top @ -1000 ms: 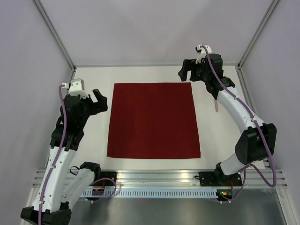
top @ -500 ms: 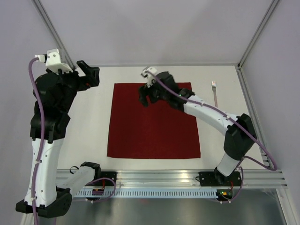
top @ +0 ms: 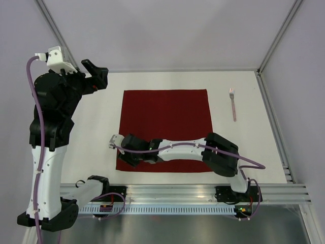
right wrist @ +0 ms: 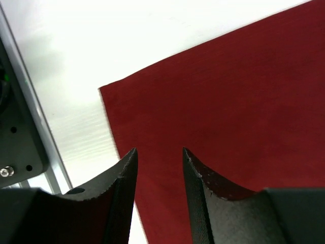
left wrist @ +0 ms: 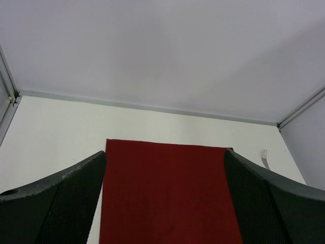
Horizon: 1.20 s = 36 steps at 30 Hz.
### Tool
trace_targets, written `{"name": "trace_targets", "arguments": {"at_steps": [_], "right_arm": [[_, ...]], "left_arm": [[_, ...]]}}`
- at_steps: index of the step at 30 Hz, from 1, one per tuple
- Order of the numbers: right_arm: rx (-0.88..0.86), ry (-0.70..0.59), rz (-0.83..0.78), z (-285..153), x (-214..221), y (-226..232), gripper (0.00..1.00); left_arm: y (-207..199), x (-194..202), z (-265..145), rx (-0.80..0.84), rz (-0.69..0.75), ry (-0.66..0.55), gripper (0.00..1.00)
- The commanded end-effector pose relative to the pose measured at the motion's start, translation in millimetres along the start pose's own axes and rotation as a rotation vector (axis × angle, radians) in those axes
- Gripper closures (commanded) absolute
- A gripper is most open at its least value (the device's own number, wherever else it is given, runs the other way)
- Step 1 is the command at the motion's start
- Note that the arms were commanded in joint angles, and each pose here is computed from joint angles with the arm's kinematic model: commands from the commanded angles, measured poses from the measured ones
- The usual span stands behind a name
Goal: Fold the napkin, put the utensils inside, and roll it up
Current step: Fold the napkin
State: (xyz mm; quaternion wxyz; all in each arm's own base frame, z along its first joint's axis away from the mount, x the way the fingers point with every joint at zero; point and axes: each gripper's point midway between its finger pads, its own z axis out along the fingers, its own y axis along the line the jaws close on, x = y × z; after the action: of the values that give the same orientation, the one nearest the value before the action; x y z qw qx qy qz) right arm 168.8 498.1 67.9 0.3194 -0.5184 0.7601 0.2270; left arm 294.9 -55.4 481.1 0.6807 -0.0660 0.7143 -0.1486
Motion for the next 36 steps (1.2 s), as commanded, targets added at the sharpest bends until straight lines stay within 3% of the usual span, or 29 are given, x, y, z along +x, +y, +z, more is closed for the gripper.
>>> {"name": "trace_targets", "arguments": {"at_steps": [1, 15, 32, 36], "right_arm": [[0.026, -0.038, 0.023, 7.5, -18.2, 9.1, 0.54], [-0.037, -0.046, -0.02, 35.2, -19.9, 71.5, 0.55], [0.023, -0.028, -0.045, 64.9, -10.8, 66.0, 0.56], [0.043, -0.024, -0.051, 66.5, -8.6, 63.8, 0.62]], "left_arm": [[-1.3, 0.0, -3.7, -0.001, -0.035, 0.011, 0.0], [4.0, 12.6, 6.4, -0.021, -0.027, 0.044, 0.0], [10.3, 23.3, 10.1, -0.043, -0.011, 0.066, 0.0], [12.3, 25.7, 11.2, -0.05, -0.007, 0.071, 0.0]]}}
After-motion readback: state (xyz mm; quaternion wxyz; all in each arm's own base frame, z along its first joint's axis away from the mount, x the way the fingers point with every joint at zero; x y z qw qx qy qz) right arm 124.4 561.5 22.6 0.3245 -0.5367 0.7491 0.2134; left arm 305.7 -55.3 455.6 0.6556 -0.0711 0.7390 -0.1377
